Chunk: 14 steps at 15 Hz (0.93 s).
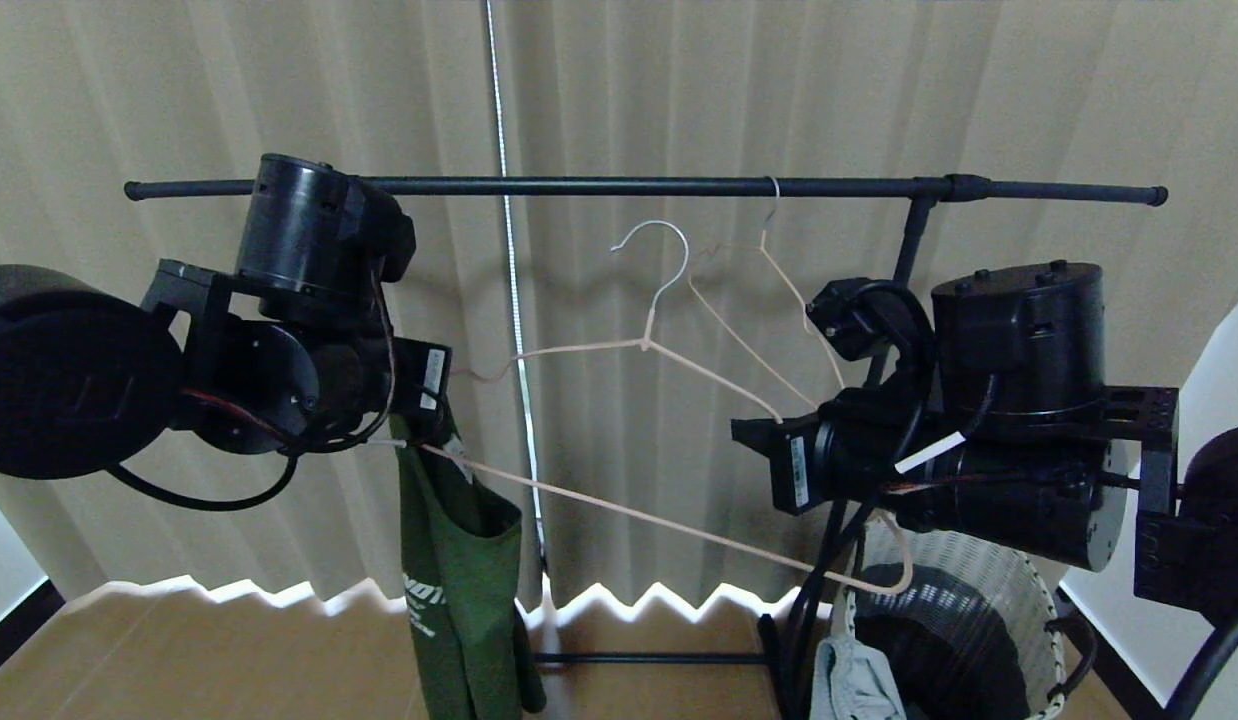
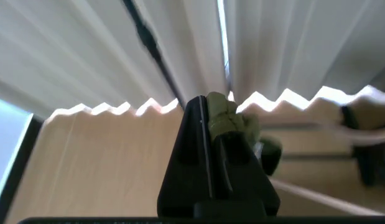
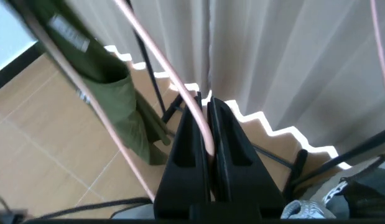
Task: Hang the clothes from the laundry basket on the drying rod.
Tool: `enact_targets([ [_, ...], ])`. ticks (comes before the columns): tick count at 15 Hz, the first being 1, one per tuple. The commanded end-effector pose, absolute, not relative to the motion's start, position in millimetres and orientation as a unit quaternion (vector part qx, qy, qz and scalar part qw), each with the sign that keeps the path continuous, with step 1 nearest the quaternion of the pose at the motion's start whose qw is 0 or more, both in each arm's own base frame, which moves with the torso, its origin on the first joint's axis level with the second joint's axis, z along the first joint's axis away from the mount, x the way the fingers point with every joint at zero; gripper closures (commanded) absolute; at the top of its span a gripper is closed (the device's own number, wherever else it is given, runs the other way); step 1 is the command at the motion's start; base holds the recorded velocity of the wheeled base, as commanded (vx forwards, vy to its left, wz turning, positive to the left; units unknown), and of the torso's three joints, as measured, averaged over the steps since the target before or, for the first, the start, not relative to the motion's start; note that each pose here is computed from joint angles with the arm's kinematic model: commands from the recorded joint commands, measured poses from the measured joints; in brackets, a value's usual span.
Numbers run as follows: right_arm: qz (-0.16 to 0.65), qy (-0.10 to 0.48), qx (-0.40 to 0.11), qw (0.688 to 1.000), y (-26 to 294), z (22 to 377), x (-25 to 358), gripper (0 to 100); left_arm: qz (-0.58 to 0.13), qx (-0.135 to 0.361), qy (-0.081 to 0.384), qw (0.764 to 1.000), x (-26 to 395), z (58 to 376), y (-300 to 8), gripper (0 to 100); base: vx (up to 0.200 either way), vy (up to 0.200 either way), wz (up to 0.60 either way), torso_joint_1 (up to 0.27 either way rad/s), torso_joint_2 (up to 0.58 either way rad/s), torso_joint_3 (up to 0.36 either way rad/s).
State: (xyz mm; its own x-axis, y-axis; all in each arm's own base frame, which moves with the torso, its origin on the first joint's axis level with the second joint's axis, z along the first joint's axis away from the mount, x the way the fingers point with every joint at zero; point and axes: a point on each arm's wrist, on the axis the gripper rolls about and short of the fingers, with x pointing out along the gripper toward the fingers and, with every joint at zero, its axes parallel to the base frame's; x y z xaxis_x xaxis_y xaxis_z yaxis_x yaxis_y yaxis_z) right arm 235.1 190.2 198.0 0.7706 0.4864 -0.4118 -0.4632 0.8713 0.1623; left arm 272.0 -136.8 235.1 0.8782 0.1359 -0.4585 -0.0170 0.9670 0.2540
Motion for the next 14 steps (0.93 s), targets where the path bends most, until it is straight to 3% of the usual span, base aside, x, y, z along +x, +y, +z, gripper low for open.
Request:
enact_targets([
  [1,0.24,0.225,0.024,0.944,194,194,241,100,0.039,0.123,0.245,0.961,268,240,-135,100,0.0,0.0,0.0,0.0,0.0,0.0],
  [7,0.222,0.22,0.031,0.949,205,194,253,100,0.022,0.126,0.259,0.957,259,242,-146,100,0.0,0.0,0.0,0.0,0.0,0.0],
  [11,0.24,0.218,0.028,0.946,217,195,246,100,0.029,0.045,0.272,0.961,263,263,-165,100,0.0,0.0,0.0,0.0,0.0,0.0],
  [14,0.242,0.226,0.018,0.944,202,198,226,100,0.064,0.02,0.257,0.964,281,271,-161,100,0.0,0.0,0.0,0.0,0.0,0.0],
])
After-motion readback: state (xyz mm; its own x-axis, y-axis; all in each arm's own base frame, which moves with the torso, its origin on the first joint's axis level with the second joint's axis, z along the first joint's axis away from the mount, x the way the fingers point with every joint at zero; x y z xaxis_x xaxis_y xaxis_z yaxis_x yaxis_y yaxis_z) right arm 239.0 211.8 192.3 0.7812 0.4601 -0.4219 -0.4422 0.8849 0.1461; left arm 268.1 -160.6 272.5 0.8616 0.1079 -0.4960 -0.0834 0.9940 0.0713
